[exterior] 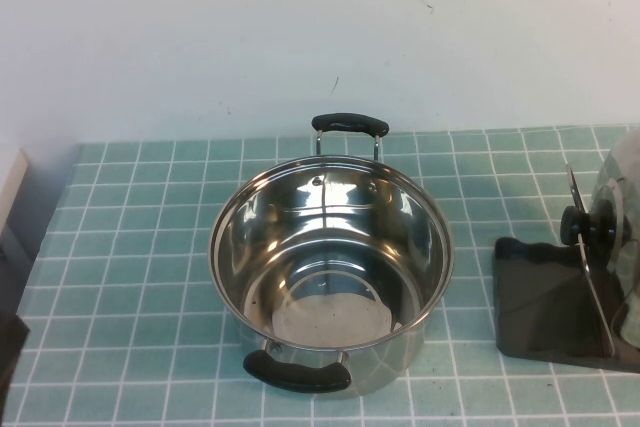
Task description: Put pot lid on rack
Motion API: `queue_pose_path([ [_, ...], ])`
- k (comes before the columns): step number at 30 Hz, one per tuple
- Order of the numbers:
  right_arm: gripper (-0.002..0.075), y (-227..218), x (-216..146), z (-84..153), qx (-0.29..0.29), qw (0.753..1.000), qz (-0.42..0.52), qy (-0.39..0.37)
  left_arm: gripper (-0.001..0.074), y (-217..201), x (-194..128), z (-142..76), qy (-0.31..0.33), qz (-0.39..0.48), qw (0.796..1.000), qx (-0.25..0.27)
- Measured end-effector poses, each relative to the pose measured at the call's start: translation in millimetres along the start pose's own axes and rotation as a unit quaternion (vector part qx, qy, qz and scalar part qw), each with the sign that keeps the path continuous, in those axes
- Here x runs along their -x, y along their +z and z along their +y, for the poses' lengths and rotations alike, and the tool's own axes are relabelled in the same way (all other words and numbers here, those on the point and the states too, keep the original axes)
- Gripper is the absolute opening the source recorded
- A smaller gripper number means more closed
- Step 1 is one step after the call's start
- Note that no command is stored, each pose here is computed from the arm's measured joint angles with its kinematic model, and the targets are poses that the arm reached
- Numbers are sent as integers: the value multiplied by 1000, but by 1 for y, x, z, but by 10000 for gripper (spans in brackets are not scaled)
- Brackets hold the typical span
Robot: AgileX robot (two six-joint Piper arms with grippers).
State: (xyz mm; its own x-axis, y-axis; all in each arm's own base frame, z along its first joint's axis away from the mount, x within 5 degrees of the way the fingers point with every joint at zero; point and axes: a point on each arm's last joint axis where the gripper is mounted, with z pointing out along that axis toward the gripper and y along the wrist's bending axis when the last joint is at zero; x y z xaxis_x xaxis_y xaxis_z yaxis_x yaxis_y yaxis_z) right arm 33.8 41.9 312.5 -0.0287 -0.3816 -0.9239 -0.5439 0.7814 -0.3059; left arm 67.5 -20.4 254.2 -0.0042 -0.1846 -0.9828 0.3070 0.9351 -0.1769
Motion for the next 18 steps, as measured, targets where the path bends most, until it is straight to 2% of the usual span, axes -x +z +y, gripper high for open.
queue_pose_path([
  [10,-1,12,-28,10,45,999,27,17,-1,-2,-5,-18,14,27,995,-100],
  [12,-1,13,-40,12,38,998,33,25,-1,-3,-6,-21,15,31,993,-114],
  [14,-1,17,-57,8,-12,999,34,36,-1,-3,-7,-23,23,35,991,-130],
  [18,-1,25,-88,-6,-158,987,-10,19,-1,-5,-9,-28,36,43,986,-156],
])
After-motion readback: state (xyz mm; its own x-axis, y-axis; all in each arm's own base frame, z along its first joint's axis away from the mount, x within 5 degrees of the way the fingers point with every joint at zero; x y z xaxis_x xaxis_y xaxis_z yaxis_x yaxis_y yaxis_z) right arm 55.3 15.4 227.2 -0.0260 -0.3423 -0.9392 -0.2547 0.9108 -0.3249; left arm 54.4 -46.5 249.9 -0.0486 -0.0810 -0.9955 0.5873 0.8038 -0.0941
